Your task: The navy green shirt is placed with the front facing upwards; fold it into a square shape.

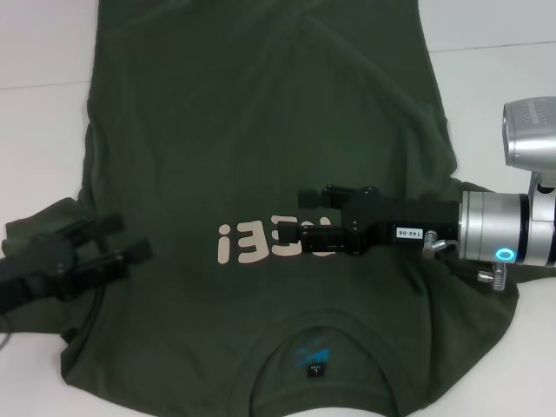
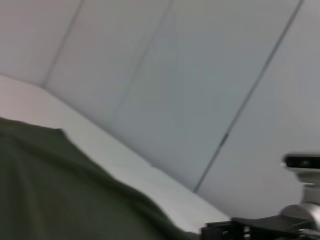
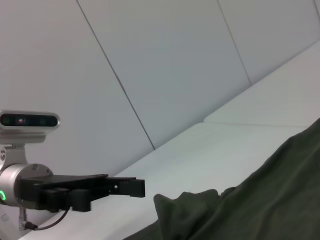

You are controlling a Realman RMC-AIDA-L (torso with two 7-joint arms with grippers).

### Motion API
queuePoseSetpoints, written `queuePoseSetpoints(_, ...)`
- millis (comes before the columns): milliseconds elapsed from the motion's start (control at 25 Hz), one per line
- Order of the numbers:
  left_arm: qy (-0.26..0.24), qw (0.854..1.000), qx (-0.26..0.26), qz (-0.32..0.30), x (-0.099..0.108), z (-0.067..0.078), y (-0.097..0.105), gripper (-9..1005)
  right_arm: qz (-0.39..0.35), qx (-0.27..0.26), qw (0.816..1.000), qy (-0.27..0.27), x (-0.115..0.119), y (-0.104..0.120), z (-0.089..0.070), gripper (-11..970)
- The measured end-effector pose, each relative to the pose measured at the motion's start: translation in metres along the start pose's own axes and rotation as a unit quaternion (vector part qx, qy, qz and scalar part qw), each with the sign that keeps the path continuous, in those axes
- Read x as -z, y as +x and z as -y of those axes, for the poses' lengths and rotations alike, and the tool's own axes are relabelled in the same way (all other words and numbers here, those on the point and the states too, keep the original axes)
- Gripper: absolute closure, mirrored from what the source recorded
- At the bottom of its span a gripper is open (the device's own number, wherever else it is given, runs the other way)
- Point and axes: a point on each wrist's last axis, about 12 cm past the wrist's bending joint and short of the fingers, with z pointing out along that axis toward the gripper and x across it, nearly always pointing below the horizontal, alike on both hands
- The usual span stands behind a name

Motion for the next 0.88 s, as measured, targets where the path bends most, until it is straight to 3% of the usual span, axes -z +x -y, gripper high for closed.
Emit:
queuePoseSetpoints(440,-0.089,0.993,0.058,-0.058,0.043,-0.028,-0.020,76,0.015,-0.006,1.000,0.010,0.001,-0.001,0.002,64)
queuePoseSetpoints(880,-0.172,0.977,0.078,-0.094,0.057,-0.048,-0.030,76,0.026,-0.033,0.998,0.036,0.014,0.000,0.008,64)
